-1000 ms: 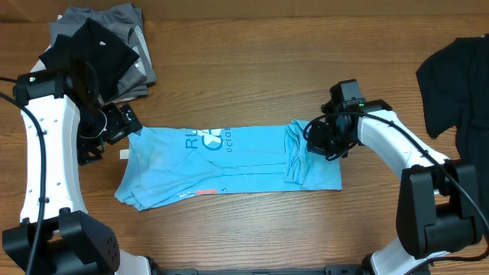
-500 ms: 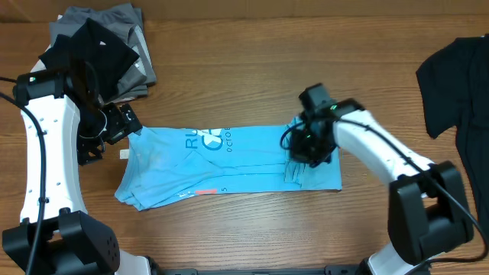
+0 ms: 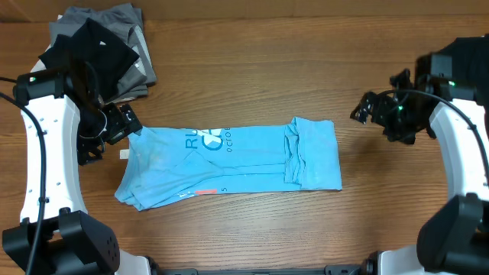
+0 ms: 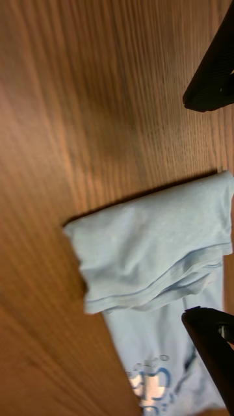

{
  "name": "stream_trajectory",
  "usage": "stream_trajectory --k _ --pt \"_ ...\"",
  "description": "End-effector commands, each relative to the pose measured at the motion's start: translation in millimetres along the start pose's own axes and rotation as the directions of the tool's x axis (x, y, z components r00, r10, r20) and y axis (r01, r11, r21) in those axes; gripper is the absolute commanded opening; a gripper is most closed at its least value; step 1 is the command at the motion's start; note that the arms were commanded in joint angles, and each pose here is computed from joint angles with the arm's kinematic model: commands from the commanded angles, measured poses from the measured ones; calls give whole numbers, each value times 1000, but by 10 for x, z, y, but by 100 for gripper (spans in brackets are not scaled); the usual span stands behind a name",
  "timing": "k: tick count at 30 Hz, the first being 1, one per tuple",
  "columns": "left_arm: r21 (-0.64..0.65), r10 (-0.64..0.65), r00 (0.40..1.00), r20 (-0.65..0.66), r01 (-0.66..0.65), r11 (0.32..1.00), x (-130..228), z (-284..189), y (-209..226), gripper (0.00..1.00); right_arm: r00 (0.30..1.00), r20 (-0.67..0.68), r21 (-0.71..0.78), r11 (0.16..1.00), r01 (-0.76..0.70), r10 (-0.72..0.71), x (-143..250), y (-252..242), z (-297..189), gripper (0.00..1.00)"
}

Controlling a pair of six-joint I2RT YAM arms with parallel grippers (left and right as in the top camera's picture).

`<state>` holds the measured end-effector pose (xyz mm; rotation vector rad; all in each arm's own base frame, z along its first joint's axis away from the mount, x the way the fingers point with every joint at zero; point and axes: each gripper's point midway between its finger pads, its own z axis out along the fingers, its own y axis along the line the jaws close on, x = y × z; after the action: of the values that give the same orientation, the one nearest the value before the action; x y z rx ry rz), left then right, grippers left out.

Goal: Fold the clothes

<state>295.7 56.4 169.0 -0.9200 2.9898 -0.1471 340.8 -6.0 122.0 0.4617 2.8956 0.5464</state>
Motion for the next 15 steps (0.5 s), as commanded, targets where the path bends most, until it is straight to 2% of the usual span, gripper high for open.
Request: stream_trajectory --k 1,5,15 --pt "10 28 1000 4 -28 1000 35 -19 -28 100 991 -122 -212 977 32 -58 218 101 332 100" --pt "10 28 1000 3 -28 1000 37 -19 -27 100 977 -187 -359 933 31 -104 408 160 627 100" --pt "10 28 1000 5 -28 1000 34 -19 -28 100 968 -237 -382 924 -18 -79 728 33 998 100"
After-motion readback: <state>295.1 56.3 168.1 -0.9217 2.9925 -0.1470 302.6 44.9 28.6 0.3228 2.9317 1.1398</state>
